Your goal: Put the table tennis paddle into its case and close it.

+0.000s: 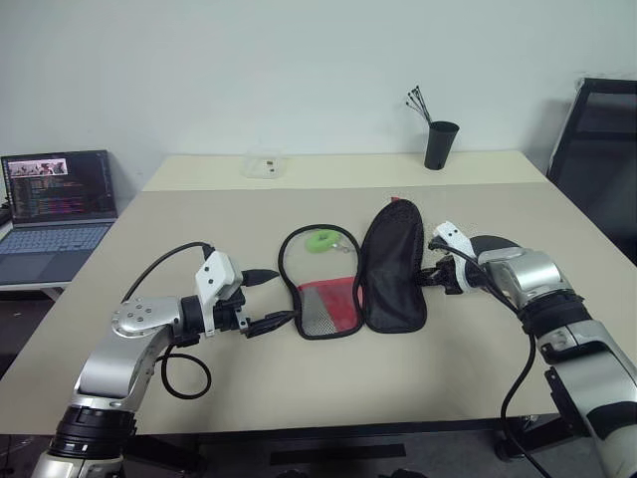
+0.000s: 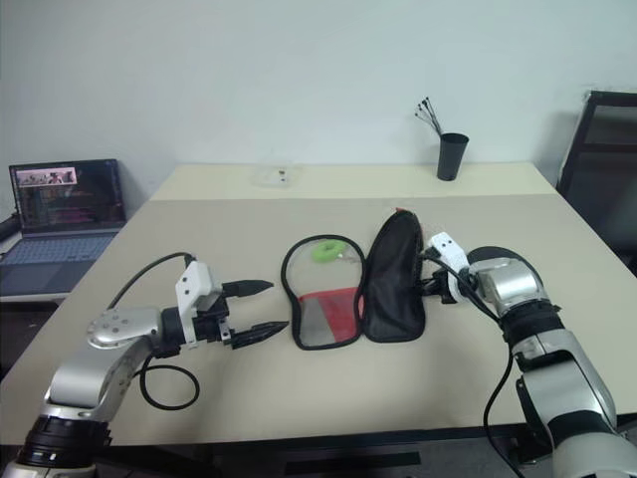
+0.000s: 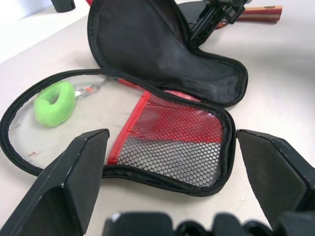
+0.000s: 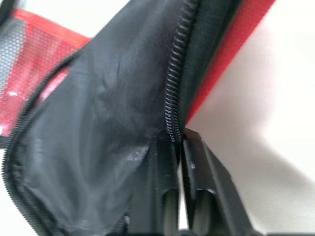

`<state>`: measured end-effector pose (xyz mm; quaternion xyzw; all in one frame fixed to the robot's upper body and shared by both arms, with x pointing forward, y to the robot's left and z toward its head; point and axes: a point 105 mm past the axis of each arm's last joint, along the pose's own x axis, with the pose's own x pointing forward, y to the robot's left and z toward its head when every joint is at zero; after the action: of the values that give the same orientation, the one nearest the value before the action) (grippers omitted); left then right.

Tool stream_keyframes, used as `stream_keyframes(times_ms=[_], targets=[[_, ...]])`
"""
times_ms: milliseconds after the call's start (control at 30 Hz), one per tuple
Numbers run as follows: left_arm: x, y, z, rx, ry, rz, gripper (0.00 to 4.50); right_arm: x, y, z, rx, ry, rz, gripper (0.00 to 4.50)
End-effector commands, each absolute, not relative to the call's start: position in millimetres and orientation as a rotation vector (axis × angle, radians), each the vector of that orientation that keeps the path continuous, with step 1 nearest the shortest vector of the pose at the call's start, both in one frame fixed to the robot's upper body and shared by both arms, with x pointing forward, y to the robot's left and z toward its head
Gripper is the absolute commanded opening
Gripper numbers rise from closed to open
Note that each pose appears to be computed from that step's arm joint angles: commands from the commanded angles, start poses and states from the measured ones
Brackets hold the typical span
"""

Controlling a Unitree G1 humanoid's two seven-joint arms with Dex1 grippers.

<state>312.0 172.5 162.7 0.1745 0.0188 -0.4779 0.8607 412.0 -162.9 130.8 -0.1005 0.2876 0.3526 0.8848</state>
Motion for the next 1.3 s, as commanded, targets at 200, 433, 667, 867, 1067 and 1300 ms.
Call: stream_keyframes(times_ms=[200,433,667,867,1067,1300], targets=[[319,163,175,0.421,-0.023,-1.025,4.50,414,-207,159,-0.239,0.532,0.604,3.50],[323,154,175,0.420,-0.043,-1.050,4.50,406,-233,183,-0.112,0.440,0.501,4.48],[326,146,170,0.421,-0.056,-1.083,4.50,383,-285,173,-0.074,0.418,0.272,4.48],[328,134,174,0.387,-0.082,-1.141,4.50,357,-303,151,-0.029,0.448,0.195,4.48],[332,126,184,0.373,-0.096,-1.173,4.50,352,-313,138,-0.028,0.468,0.155,4.48],[334,124,189,0.387,-0.101,-1.186,4.50,360,-317,125,-0.036,0.487,0.143,4.48]])
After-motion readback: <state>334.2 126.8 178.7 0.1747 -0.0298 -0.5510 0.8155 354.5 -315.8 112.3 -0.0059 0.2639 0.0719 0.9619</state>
